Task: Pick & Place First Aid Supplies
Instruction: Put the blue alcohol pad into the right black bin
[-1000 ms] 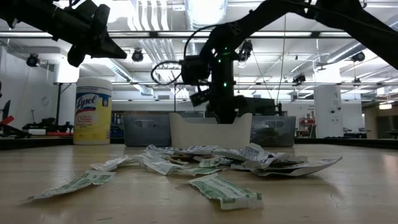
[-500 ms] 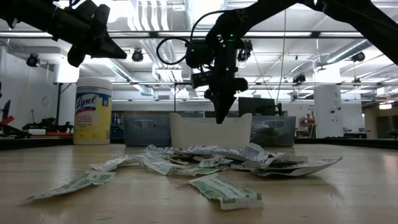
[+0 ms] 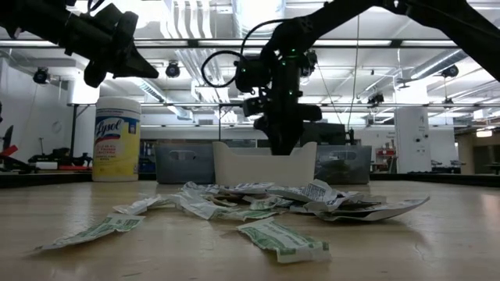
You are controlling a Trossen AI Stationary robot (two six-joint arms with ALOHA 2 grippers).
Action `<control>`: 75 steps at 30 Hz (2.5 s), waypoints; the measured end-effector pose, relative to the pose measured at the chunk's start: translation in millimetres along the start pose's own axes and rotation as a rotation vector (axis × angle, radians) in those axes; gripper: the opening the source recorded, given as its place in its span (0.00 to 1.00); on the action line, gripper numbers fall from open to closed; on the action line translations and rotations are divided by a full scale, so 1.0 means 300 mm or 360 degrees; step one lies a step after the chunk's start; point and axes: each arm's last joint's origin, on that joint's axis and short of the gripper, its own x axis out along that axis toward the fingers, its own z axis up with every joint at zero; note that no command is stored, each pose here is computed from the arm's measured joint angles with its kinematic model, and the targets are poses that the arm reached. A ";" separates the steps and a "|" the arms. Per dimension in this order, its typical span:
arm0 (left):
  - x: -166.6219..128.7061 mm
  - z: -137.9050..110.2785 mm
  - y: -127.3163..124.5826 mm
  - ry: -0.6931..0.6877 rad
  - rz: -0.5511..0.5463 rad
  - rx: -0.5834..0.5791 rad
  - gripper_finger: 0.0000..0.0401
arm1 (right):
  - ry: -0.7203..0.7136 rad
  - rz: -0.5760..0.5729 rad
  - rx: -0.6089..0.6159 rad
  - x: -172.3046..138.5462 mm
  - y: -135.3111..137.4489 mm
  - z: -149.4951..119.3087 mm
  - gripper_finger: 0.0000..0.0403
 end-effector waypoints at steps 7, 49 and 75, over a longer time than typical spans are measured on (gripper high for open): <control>0.000 -0.001 0.000 0.0000 0.0000 0.0000 0.00 | 0.0080 -0.0075 -0.0034 0.011 -0.001 -0.009 0.42; 0.002 0.000 0.004 -0.0004 0.0018 0.0000 0.00 | 0.0281 -0.0013 0.0034 0.145 -0.015 0.023 0.21; 0.002 0.000 0.004 -0.0005 0.0019 0.0001 0.00 | 0.0096 -0.0202 0.0131 -0.013 -0.070 0.066 0.02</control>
